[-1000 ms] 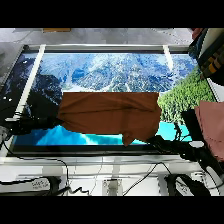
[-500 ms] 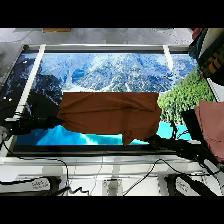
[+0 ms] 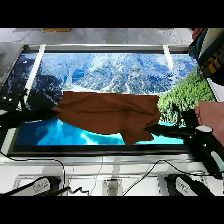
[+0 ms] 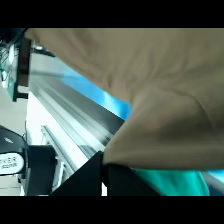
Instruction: Fold the clothes and pants, and hang the long-sleeved shirts on hangers.
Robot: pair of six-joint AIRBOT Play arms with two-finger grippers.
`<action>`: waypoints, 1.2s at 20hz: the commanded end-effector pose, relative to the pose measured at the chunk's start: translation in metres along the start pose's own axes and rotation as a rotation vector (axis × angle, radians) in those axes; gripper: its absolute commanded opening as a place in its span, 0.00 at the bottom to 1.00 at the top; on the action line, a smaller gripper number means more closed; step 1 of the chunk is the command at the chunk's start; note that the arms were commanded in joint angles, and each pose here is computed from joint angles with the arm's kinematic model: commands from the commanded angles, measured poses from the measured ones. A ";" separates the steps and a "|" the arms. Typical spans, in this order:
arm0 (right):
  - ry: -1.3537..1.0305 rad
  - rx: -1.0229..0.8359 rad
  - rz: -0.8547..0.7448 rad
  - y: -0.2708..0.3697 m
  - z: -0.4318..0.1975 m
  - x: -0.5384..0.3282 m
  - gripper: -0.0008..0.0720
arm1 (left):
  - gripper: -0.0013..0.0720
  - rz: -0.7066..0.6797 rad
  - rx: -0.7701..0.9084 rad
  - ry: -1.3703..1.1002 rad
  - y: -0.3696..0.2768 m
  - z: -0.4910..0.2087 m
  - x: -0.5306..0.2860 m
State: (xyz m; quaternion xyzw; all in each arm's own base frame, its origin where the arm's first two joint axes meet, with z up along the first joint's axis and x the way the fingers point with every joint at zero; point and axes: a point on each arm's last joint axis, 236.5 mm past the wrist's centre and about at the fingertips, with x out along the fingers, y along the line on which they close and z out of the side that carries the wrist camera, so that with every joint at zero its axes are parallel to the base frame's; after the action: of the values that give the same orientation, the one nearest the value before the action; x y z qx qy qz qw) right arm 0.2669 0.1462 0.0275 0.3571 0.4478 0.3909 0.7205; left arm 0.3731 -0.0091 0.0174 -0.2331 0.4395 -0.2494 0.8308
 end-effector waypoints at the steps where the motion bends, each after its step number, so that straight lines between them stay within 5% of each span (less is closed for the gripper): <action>1: -0.072 -0.069 -0.032 0.024 0.041 -0.013 0.03 | 0.03 0.071 0.136 -0.131 -0.025 0.046 -0.036; 10: -0.801 0.149 -0.586 -0.085 0.184 -0.061 0.03 | 0.03 0.333 0.140 -0.371 0.013 0.117 0.025; 15: -0.746 0.218 -0.647 -0.135 0.200 -0.031 0.03 | 0.03 0.333 -0.068 -0.265 0.059 0.081 0.077; 22: -0.651 0.246 -0.622 -0.172 0.232 0.013 0.04 | 0.05 0.378 -0.083 -0.278 0.077 0.081 0.081; 23: -0.646 0.243 -0.625 -0.173 0.231 0.014 0.17 | 0.41 0.374 -0.083 -0.275 0.076 0.080 0.082; 24: -0.630 0.232 -0.623 -0.172 0.229 0.016 0.60 | 1.00 0.369 -0.085 -0.271 0.075 0.079 0.082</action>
State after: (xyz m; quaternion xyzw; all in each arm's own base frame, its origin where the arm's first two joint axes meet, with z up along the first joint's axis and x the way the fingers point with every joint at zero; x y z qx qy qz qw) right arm 0.5194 0.0393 -0.0384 0.3899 0.3182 -0.0381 0.8633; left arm 0.4962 0.0119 -0.0357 -0.2118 0.3663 -0.0415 0.9051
